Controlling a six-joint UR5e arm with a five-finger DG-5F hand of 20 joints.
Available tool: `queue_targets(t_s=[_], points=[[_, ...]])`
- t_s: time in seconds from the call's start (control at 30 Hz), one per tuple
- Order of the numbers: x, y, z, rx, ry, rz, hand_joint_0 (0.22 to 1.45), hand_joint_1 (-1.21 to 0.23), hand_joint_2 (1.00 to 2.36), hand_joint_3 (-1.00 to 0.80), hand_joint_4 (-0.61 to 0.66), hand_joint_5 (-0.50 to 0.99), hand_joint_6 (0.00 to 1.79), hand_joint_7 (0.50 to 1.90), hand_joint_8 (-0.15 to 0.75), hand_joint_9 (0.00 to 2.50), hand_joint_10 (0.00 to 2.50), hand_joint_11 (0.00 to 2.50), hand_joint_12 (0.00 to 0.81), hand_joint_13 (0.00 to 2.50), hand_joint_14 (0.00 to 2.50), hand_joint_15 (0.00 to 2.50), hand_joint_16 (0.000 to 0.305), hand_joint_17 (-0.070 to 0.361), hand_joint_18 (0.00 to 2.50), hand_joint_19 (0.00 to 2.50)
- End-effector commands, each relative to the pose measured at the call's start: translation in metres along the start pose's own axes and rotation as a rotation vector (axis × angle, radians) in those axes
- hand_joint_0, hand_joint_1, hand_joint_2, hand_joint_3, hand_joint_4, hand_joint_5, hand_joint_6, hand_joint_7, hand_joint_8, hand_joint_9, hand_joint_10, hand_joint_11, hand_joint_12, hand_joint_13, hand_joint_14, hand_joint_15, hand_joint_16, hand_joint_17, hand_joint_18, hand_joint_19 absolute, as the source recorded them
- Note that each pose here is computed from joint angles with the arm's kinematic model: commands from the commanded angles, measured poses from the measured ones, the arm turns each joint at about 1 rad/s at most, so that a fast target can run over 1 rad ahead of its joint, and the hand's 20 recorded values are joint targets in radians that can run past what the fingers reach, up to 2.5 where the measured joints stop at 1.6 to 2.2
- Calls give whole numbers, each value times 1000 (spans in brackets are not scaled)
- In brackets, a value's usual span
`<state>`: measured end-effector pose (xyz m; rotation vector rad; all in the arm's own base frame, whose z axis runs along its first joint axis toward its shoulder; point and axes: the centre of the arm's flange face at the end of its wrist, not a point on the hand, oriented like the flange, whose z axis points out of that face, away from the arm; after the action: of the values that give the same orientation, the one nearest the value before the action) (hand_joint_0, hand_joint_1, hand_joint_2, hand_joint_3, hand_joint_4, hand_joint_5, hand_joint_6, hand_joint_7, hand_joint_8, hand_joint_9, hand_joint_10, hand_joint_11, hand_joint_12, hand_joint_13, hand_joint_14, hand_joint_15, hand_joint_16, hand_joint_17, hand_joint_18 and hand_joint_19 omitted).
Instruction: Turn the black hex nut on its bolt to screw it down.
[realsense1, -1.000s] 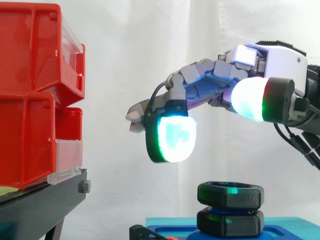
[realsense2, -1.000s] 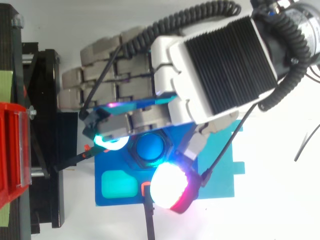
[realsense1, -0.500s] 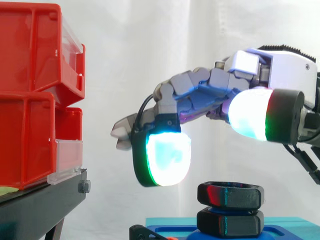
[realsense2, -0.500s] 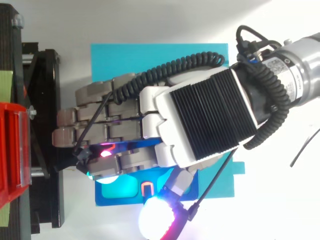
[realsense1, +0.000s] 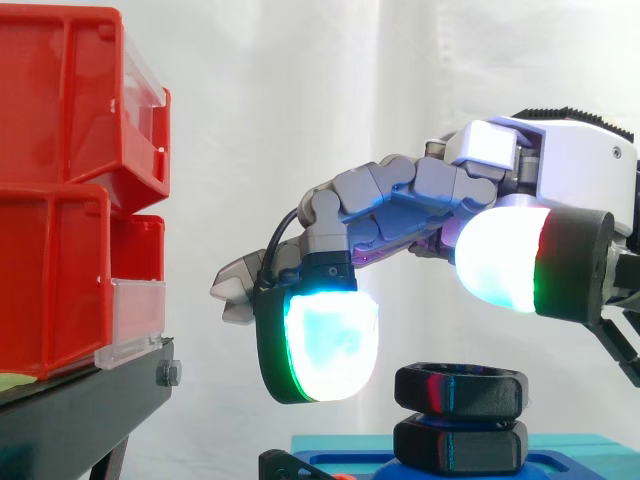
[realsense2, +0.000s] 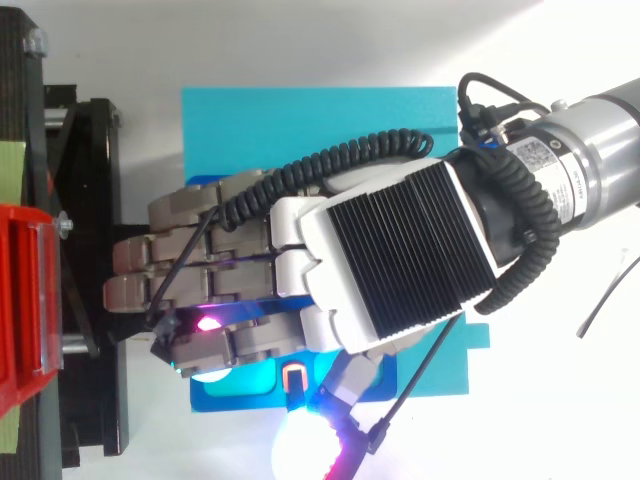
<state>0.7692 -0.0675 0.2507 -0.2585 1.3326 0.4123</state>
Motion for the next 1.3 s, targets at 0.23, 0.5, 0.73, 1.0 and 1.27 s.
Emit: queue_targets(t_s=[0.23,0.5,0.73,1.0,1.27], points=[[1,2,1,-1,7,2,497,-242,1000,-500,250,-102,625,1154,313,603,5,167,389,602,5,155,55,125,608,300],[0,-5,-5,6,17,2,497,-245,1000,-500,237,-113,670,1108,316,604,5,173,390,603,5,158,55,124,612,300],[-1,-9,-9,-5,21,0,497,-246,1000,-500,240,-118,690,1067,316,604,7,171,388,607,5,159,55,124,612,299],[-2,-16,-16,-32,32,-6,497,-247,1000,-500,248,-120,697,1057,315,604,5,173,388,606,5,162,55,124,613,299],[-3,-21,-19,-24,31,-7,497,-248,1000,-500,244,-121,701,1051,316,607,4,166,388,607,5,158,55,124,615,299]])
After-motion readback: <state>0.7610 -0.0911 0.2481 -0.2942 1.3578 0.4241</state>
